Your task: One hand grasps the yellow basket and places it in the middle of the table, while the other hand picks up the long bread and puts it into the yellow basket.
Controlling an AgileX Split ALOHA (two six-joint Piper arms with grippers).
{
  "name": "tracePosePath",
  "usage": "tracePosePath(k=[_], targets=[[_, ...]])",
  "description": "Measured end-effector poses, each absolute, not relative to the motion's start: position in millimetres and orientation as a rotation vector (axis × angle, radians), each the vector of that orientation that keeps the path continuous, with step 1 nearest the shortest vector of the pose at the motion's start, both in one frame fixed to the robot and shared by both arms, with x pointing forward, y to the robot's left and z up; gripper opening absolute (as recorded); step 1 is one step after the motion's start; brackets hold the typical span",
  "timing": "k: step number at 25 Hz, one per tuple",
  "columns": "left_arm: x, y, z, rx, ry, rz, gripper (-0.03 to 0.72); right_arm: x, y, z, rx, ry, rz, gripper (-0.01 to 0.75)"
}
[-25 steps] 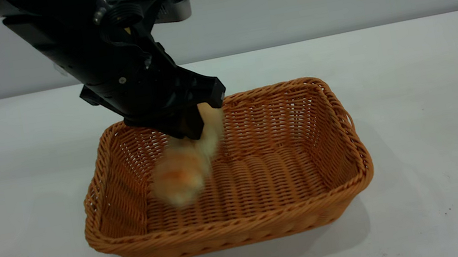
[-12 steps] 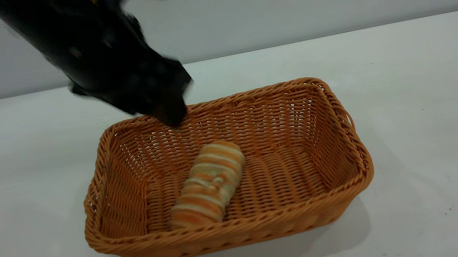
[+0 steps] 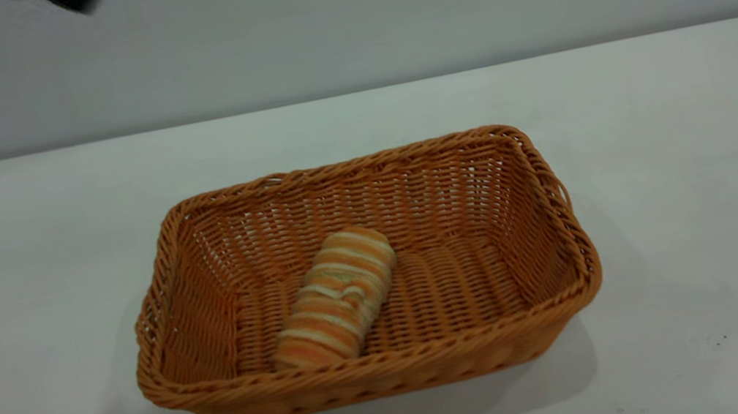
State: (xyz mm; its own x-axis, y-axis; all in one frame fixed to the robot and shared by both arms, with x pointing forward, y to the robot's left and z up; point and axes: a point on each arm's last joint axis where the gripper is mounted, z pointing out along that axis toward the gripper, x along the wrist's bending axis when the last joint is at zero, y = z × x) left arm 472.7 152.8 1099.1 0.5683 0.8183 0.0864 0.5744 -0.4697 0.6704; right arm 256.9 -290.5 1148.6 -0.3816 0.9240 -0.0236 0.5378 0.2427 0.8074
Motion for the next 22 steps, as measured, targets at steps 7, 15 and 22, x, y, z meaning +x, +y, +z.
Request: tracePosePath(k=[7, 15, 22], targets=[[429.2, 182.4, 1123.8, 2.222, 1.131, 0.534, 0.53, 249.1, -293.9, 1096.0, 1.369, 2.071, 0.933, 0.586], [376.4, 217.2, 1094.6, 2.222, 1.173, 0.51, 0.529, 248.7, -295.2, 1054.8, 1.352, 2.043, 0.946, 0.586], [327.0, 249.8, 1072.9, 2.147, 1.202, 0.515, 0.529, 248.0, -295.5, 1040.7, 1.35, 2.038, 0.951, 0.586]])
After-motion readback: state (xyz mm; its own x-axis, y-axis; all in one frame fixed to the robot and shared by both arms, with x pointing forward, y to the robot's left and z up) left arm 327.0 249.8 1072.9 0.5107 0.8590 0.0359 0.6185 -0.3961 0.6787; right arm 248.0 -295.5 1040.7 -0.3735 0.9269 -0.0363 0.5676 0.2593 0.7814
